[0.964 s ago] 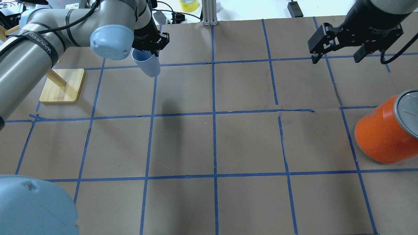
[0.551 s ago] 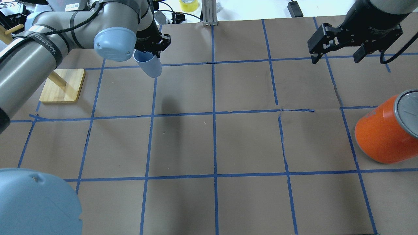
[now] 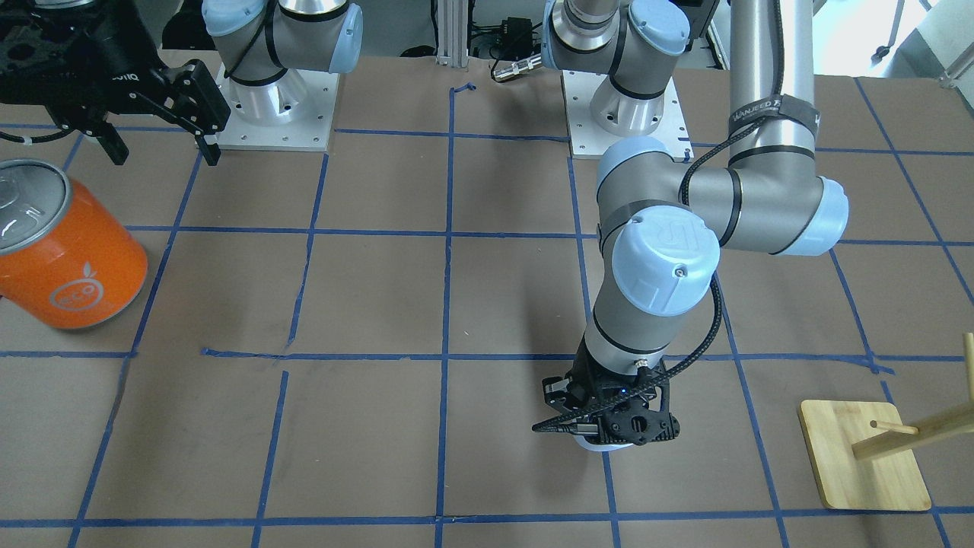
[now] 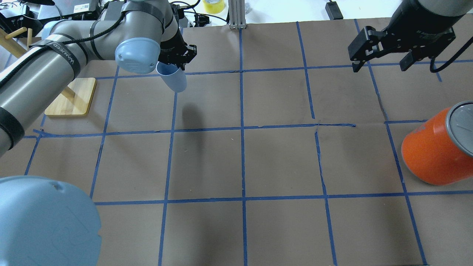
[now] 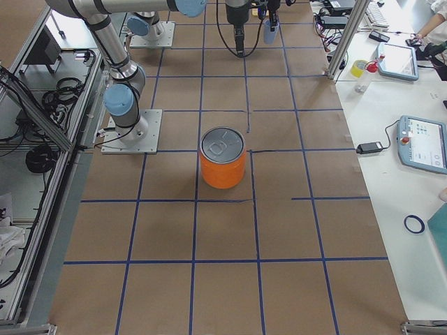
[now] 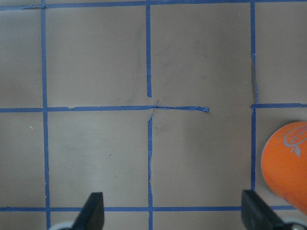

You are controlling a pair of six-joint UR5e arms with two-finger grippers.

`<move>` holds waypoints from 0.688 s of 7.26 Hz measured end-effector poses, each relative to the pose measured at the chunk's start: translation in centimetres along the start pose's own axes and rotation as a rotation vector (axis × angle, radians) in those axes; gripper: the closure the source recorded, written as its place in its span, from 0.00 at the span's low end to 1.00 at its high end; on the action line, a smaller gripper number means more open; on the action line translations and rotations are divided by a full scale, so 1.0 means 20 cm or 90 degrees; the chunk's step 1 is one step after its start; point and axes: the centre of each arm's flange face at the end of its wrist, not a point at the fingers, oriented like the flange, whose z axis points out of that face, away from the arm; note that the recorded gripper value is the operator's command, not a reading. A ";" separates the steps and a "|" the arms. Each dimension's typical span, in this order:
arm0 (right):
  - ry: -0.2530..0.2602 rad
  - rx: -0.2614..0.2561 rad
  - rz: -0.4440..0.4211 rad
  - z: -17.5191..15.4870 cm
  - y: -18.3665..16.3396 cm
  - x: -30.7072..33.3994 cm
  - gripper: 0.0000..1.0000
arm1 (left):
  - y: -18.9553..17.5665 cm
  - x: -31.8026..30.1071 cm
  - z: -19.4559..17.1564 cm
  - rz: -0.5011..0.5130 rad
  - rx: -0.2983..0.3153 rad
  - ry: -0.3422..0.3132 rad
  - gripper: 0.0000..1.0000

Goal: Flip cup
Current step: 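Lower the upright cup onto the table and open the left gripper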

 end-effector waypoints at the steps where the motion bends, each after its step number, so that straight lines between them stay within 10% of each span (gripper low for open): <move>1: 0.000 0.000 0.000 0.00 0.00 0.00 0.00 | 0.01 0.01 0.04 -0.006 -0.009 0.006 1.00; 3: 0.000 0.000 0.000 0.00 0.00 0.00 0.00 | 0.04 0.05 0.14 -0.007 -0.029 0.009 0.83; 5: 0.000 -0.001 0.000 0.00 0.00 0.00 0.00 | 0.05 0.07 0.21 -0.005 -0.037 0.008 0.25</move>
